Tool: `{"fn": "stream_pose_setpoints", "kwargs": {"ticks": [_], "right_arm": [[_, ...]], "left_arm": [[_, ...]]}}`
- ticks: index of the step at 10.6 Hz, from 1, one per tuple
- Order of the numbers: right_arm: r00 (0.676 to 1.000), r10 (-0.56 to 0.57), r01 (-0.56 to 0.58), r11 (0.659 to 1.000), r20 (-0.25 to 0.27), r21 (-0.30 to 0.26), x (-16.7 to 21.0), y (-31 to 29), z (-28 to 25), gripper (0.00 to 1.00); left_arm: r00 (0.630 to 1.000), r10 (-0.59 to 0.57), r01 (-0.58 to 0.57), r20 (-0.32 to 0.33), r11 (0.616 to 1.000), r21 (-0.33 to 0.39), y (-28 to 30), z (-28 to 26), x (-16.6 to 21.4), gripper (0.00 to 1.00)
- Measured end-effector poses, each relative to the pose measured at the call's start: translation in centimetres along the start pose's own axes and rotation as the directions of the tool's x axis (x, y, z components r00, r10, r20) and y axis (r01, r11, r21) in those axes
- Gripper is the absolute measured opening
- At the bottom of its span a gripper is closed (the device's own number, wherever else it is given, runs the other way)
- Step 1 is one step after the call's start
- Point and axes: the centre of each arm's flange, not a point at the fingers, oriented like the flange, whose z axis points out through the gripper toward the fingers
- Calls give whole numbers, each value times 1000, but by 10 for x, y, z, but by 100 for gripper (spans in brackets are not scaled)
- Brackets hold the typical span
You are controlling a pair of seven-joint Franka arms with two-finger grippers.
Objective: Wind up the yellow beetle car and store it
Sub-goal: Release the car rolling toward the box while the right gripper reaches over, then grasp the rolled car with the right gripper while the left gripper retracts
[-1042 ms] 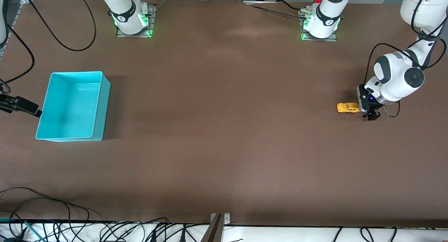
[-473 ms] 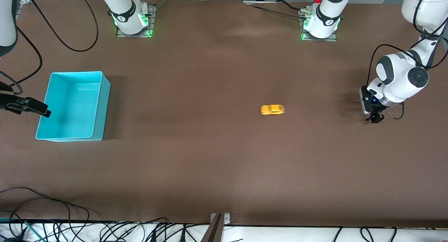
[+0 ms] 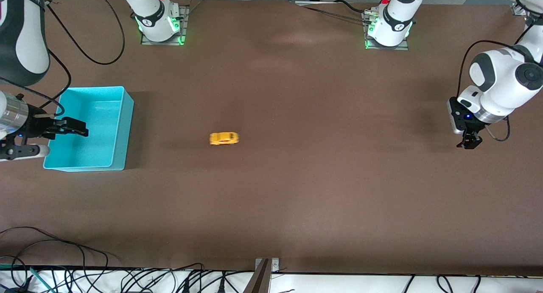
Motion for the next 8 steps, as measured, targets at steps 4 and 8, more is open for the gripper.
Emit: {"fn": "stream_pose_setpoints", "kwargs": {"ticks": [4,8], "right_arm": [[973,-216,213,976,83,38,0,7,53,100],[723,-689,688,724,36,43,-2,4,114,100]], "left_arm": [[1000,9,-11,12,994,110,-6,-80,11,100],[990,-144,144,-10,984,104,-9,-123,-4,100]]}}
